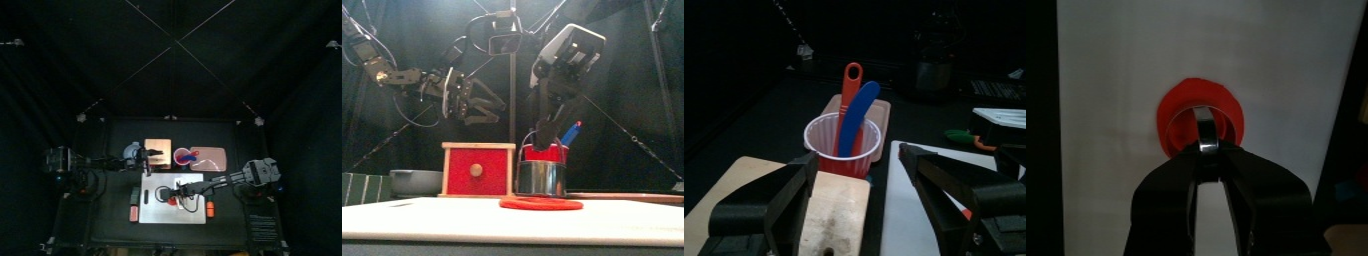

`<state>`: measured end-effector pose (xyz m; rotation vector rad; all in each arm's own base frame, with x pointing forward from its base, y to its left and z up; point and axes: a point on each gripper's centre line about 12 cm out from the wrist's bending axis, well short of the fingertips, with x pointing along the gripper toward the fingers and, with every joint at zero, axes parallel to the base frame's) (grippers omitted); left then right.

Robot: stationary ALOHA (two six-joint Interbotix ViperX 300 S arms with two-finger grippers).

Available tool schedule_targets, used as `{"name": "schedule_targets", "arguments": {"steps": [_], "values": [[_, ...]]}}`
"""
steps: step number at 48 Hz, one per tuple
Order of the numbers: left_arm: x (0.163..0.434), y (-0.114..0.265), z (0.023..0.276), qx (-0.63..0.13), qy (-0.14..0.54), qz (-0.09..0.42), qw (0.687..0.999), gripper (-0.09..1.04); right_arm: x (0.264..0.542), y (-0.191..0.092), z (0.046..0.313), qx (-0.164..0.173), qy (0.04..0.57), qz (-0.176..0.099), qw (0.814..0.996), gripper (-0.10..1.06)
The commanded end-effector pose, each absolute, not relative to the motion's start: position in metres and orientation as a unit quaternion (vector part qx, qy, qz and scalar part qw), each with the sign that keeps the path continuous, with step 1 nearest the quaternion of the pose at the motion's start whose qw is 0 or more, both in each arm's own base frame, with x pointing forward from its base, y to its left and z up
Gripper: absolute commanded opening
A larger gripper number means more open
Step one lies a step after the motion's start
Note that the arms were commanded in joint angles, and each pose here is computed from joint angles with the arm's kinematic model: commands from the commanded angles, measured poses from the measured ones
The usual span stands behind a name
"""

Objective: Get the cutter from the drawer then cut the dough then place the extra dough in the bowl
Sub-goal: Cut the dough

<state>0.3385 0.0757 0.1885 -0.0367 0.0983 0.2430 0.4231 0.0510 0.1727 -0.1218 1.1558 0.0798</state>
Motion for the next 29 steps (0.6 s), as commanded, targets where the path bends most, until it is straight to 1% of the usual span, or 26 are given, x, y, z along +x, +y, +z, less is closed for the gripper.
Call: {"name": "schedule_targets", "arguments": {"steps": [1,12,19,29], "values": [[0.3402,0.0751,0.1941,-0.018,0.038,0.12,0.992,0.98,0.4288,0.0483,0.1892,-0.061,0.523,0.036,0.849,0.6],[0.3393,0.0744,0.1927,-0.019,0.04,0.12,0.992,0.98,0.4293,0.0475,0.1838,-0.062,0.53,0.035,0.845,0.6],[0.3389,0.0743,0.1922,-0.019,0.041,0.12,0.992,0.98,0.4289,0.0481,0.1868,-0.062,0.528,0.035,0.846,0.6],[0.3388,0.0755,0.1911,-0.021,0.042,0.123,0.991,0.98,0.4285,0.0481,0.18,-0.063,0.535,0.035,0.842,0.6]]}}
